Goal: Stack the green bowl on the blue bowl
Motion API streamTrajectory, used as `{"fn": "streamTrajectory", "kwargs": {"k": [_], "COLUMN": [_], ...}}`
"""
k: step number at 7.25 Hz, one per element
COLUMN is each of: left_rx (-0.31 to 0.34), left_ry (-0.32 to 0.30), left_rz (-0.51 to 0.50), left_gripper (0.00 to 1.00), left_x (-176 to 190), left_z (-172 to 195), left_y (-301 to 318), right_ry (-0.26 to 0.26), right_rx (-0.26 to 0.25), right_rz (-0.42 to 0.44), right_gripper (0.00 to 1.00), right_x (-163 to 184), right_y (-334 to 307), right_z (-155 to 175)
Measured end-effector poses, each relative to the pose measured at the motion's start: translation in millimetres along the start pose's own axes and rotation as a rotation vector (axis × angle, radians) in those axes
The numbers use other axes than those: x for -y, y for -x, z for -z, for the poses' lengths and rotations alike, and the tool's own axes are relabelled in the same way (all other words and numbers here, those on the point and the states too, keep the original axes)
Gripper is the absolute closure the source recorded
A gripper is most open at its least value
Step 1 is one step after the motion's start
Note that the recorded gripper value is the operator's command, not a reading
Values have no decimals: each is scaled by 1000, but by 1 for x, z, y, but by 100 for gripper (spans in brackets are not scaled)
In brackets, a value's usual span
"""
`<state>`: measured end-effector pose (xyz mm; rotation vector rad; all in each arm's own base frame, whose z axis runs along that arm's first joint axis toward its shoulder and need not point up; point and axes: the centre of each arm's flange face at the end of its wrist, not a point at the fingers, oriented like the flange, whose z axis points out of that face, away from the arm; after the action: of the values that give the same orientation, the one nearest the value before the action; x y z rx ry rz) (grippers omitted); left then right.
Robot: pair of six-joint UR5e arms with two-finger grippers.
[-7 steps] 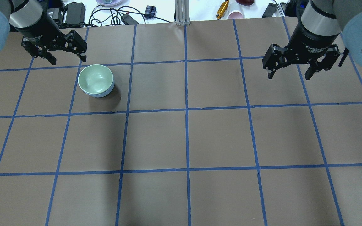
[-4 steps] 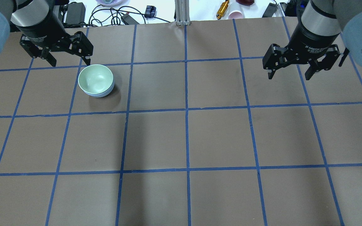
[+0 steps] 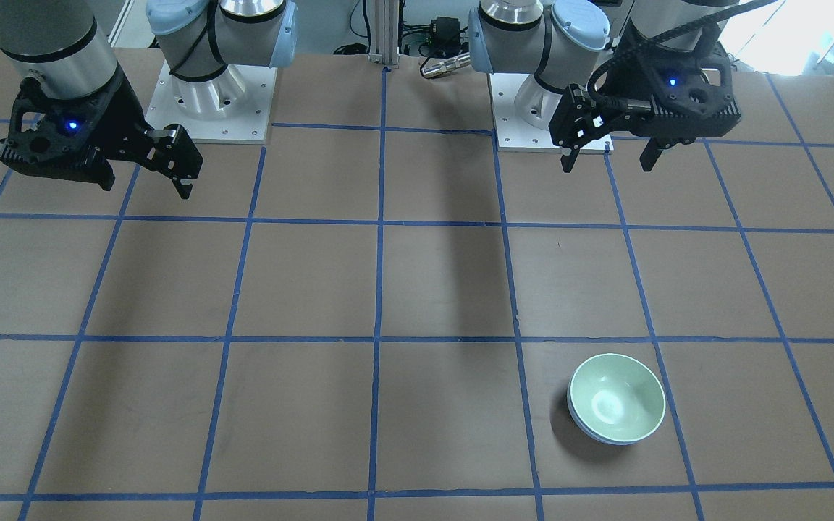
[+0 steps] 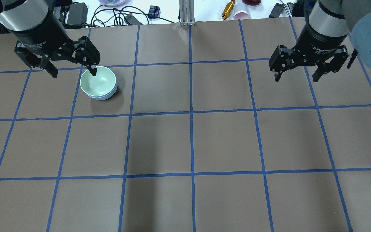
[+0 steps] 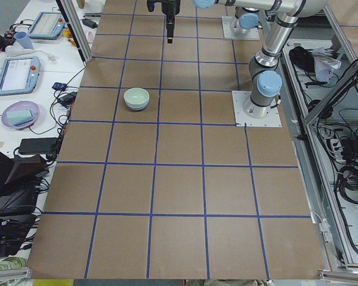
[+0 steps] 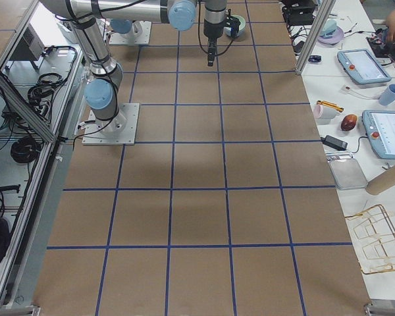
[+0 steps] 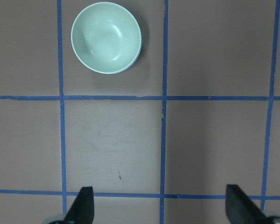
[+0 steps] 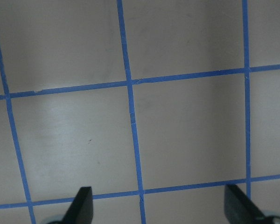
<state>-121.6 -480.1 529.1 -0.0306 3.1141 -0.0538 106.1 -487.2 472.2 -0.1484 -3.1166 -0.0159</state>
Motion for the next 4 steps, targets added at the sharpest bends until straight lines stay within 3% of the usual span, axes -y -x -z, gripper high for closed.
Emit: {"fn": "streamTrajectory", "kwargs": {"k": [4], "left_rx": [-3], "left_ry": [2], "left_rz": [-10], "left_gripper": [0], "left_x": [0], "left_z": [2], "left_y": [2], "right_ry": [0], "right_rx": [1], "right_rz": [0], "right_gripper": [0], "right_x": [0], "right_y": [0], "right_z": [0]}}
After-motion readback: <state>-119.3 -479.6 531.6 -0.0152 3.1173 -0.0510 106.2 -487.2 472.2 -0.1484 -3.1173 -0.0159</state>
